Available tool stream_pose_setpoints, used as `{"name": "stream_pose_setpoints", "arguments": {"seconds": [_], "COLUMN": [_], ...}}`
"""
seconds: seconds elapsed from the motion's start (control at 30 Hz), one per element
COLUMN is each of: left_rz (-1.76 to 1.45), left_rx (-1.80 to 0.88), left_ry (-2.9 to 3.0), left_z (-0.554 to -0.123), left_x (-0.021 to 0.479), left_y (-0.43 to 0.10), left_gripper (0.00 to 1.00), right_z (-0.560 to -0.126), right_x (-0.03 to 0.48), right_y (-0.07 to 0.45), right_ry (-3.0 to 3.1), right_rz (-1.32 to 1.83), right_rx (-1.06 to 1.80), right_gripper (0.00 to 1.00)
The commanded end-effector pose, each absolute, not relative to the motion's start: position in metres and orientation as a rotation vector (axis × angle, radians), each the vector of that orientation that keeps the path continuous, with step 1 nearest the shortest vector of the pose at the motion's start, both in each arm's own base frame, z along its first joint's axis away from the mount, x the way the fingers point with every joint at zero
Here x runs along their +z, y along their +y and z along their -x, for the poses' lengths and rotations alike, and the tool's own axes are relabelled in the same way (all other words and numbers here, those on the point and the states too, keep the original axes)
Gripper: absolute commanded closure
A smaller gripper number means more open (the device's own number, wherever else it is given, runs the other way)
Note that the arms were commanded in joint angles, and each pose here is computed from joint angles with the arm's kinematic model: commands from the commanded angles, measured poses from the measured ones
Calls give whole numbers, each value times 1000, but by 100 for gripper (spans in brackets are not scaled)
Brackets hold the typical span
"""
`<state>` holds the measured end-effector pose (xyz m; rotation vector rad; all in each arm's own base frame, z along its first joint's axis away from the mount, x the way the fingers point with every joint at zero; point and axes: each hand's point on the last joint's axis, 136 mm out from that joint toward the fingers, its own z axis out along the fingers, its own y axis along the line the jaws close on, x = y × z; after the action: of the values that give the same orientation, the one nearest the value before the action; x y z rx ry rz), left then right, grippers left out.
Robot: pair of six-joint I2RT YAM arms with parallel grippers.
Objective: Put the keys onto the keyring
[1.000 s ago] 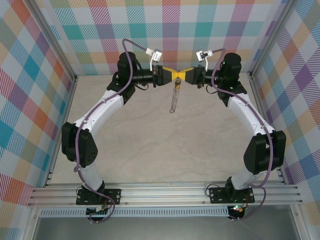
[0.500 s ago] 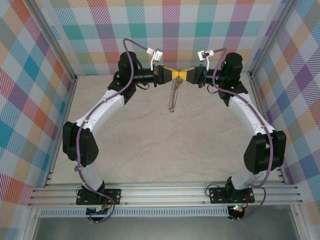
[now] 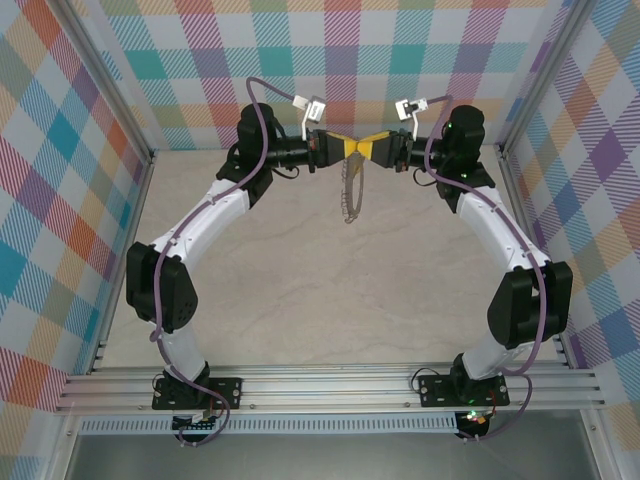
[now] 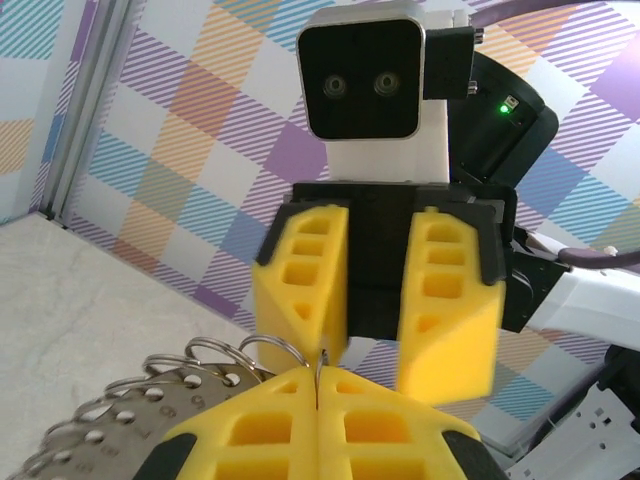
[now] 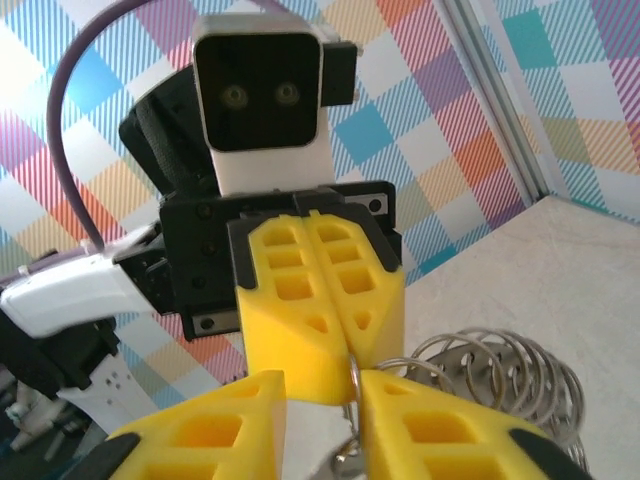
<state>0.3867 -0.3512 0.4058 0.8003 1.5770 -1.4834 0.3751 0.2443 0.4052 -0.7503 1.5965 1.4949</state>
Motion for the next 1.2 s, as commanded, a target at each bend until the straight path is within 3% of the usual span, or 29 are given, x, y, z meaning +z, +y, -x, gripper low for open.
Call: {"name": "stream_pose_setpoints", "arguments": {"seconds": [0.0,0.1,0.27,0.7,1.17], "left_rz": [-861,-860,-854,-827,-745], "left_rx": [-1499,-1495,-1490,-1466,-1465], "left_ry": [1504,1506,1503,1487,1471], "left_z": [-374,-373,-373,-373,-382], "left_x": [422,421,422,426,434], "left_y": [-356,-355,-354,-351,-348], "left_gripper": [100,100,100,100,100], "right_z": [-368,-369,-370,-382,-361], "right_x": [431,436,437,415,384], "right_y": [233,220,212,188,187], "right_ry": [1523,1519,1526,1564,1599], "right_rz": [753,711,648,407,396], "right_rx": [1397,1354,1332,1238,1287], "right_gripper": [61,51,44,41,43]}}
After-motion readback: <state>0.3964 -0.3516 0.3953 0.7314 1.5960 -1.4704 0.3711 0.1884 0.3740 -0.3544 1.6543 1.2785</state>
